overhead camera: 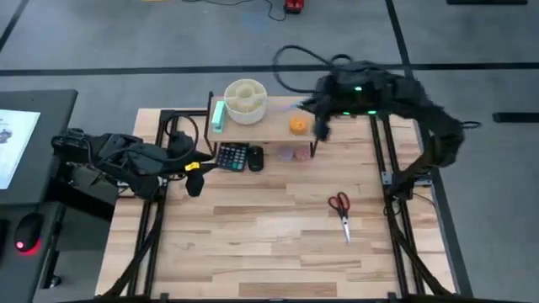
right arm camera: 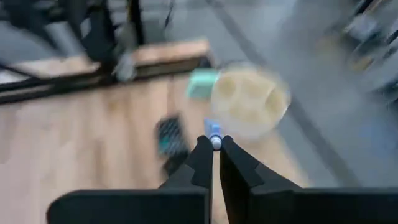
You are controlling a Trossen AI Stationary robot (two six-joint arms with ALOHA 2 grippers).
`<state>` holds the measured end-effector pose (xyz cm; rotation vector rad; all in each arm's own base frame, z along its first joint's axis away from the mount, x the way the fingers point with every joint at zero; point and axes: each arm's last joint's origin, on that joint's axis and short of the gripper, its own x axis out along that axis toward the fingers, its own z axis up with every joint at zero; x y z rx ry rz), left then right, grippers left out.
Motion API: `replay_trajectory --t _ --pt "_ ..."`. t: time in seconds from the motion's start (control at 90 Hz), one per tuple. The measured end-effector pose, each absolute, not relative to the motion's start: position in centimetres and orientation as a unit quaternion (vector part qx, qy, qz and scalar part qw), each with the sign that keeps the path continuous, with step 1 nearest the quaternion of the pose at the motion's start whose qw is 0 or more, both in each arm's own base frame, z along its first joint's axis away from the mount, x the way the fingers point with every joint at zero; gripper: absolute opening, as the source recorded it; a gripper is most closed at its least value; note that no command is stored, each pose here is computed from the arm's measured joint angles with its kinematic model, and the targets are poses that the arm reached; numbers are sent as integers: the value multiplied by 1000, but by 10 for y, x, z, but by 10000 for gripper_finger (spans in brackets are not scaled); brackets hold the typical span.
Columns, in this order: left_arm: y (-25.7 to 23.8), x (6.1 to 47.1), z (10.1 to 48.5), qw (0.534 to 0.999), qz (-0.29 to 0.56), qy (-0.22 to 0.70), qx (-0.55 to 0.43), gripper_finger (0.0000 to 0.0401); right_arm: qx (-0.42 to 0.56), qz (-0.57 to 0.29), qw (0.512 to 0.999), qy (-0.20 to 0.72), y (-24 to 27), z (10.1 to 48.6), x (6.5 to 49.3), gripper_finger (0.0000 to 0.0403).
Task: Stock shelves
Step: Remove the gray pen from the white desk organizer
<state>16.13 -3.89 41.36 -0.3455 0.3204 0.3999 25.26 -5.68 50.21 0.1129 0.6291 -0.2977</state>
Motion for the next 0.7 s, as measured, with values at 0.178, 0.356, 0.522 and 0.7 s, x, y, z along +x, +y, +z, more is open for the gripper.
replay_trajectory --t 0.178,0.356,0.522,0.7 --pt "-39 161 414 953 197 157 -170 116 172 -27 877 447 -48 474 243 0" --pt "-39 161 414 953 198 158 -165 116 246 143 790 543 -26 418 262 0" --pt "-39 161 414 953 198 158 -164 116 312 232 678 624 -1 345 268 0" --pt "-39 161 414 953 198 158 -163 116 376 269 576 674 11 265 249 0"
